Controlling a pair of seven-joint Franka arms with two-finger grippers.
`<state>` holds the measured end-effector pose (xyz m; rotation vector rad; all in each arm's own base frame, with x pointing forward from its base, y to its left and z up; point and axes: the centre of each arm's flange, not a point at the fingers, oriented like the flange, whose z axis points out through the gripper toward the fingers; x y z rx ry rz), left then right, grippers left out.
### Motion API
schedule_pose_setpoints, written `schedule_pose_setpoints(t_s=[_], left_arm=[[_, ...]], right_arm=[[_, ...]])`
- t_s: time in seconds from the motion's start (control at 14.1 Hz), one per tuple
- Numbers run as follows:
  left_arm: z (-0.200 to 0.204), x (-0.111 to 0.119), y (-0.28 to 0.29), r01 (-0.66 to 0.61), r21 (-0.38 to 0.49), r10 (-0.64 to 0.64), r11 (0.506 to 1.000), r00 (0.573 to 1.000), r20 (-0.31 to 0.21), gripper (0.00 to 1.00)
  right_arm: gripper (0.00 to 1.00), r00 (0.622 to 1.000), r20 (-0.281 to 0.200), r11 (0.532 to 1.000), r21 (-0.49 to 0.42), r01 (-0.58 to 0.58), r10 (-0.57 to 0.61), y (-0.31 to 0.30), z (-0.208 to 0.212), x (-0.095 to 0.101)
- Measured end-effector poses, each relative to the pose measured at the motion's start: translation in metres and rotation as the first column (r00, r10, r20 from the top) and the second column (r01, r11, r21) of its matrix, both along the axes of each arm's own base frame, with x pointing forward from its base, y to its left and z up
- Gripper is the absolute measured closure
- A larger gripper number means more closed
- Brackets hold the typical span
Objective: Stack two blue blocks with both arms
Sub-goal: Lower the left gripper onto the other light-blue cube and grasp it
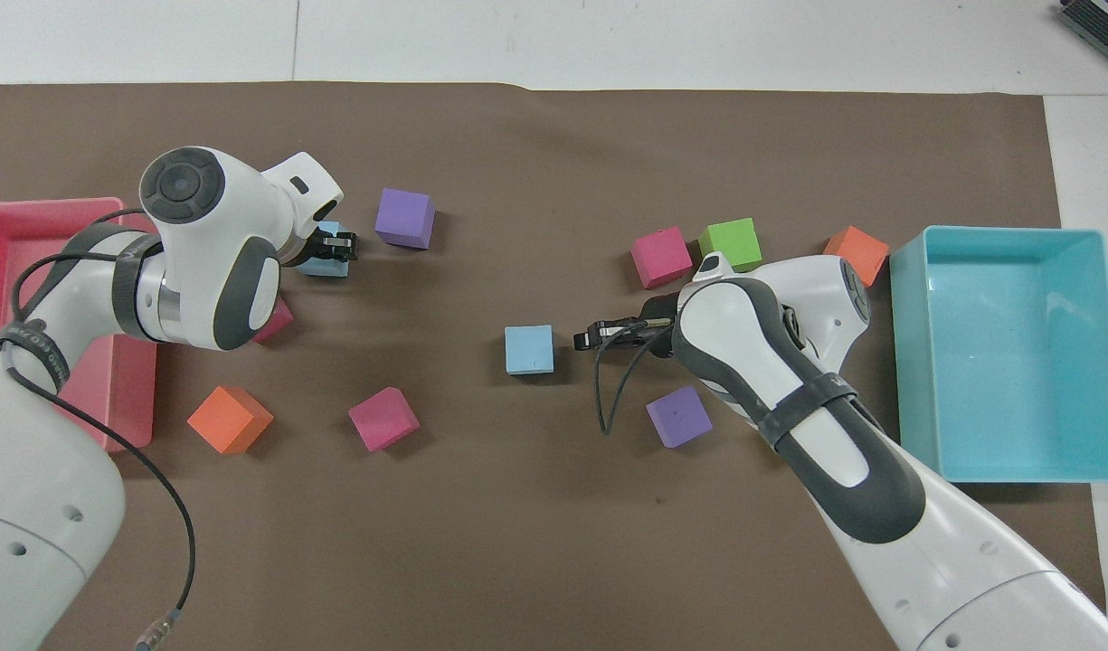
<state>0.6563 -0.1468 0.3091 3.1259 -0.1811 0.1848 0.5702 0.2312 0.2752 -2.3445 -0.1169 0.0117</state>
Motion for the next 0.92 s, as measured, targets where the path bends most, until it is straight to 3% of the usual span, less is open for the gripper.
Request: schedule_pose_setpoints(t_s=[0.28, 0.71, 0.92], left_arm=[[0.012, 0.000, 0.004, -0.011, 0.003, 0.011, 1.000, 1.000, 0.001, 0.41], [0.089, -0.015, 0.015, -0.026, 0.018, 0.026, 0.999, 1.000, 0.001, 0.41], [0.109, -0.023, 0.005, -0.025, 0.018, 0.025, 1.000, 1.000, -0.002, 0.41]], right_arm=[[0.99, 1.000, 0.000, 1.000, 0.000, 0.000, 0.000, 0.000, 0.000, 0.000], [0.99, 1.000, -0.005, 1.000, -0.003, 0.001, -0.002, -0.001, -0.004, 0.000], [0.99, 1.000, -0.004, 1.000, -0.007, 0.003, -0.004, 0.000, -0.006, 0.000]])
